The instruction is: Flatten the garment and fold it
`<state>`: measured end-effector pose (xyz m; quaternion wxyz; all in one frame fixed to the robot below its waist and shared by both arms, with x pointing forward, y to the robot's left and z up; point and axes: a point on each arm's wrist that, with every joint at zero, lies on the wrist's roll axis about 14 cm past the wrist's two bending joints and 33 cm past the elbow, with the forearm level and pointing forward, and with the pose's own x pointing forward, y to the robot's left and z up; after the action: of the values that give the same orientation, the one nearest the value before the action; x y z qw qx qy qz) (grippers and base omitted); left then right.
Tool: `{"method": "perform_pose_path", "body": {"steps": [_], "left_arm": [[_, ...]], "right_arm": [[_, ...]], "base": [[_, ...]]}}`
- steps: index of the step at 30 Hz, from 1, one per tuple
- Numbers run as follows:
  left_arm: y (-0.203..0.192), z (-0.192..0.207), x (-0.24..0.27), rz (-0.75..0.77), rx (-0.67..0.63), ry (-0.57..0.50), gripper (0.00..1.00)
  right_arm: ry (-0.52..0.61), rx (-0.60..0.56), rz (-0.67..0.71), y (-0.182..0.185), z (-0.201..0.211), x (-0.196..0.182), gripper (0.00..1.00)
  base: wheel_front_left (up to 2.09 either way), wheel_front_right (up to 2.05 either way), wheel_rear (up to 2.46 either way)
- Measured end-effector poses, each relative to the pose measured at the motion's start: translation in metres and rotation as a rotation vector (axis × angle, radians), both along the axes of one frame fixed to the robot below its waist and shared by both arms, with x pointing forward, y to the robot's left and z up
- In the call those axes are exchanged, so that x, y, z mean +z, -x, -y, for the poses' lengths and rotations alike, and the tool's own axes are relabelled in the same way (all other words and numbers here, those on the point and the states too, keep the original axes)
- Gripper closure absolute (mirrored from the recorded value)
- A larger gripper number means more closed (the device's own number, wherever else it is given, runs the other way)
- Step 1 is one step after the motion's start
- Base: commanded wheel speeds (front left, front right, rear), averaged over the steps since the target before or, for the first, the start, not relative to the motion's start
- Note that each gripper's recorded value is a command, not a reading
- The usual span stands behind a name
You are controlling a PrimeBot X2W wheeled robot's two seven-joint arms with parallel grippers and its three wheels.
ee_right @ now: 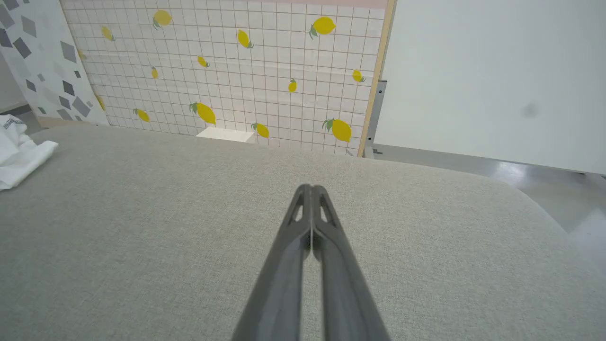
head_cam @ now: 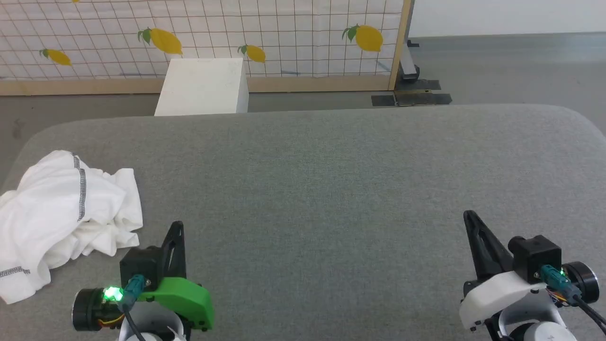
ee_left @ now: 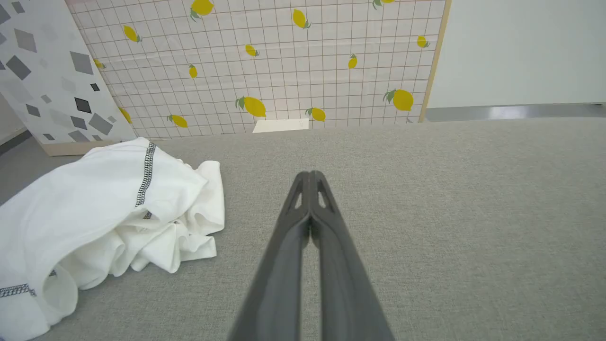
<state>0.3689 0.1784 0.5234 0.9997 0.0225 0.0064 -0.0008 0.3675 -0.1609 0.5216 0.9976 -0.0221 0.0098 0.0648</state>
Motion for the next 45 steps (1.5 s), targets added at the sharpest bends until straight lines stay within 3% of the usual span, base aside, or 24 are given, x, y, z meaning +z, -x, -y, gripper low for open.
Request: {"method": "perform_pose_path", "body": {"steps": [17, 18, 45], "left_arm": [[0.0, 0.0, 0.0, 0.0, 0.0, 0.0, 1.0], [0.0, 0.0, 0.0, 0.0, 0.0, 0.0, 0.0], [0.005, -0.009, 0.004, 0.035, 0.026, 0.019, 0.0]], "right_arm": [[0.0, 0.0, 0.0, 0.0, 0.0, 0.0, 1.0], [0.0, 0.0, 0.0, 0.0, 0.0, 0.0, 0.0], [-0.026, -0.017, 0.026, -0.005, 0.006, 0.001, 0.0]], "base": [[0.0, 0.0, 0.0], [0.0, 0.0, 0.0], [0.0, 0.0, 0.0]]}}
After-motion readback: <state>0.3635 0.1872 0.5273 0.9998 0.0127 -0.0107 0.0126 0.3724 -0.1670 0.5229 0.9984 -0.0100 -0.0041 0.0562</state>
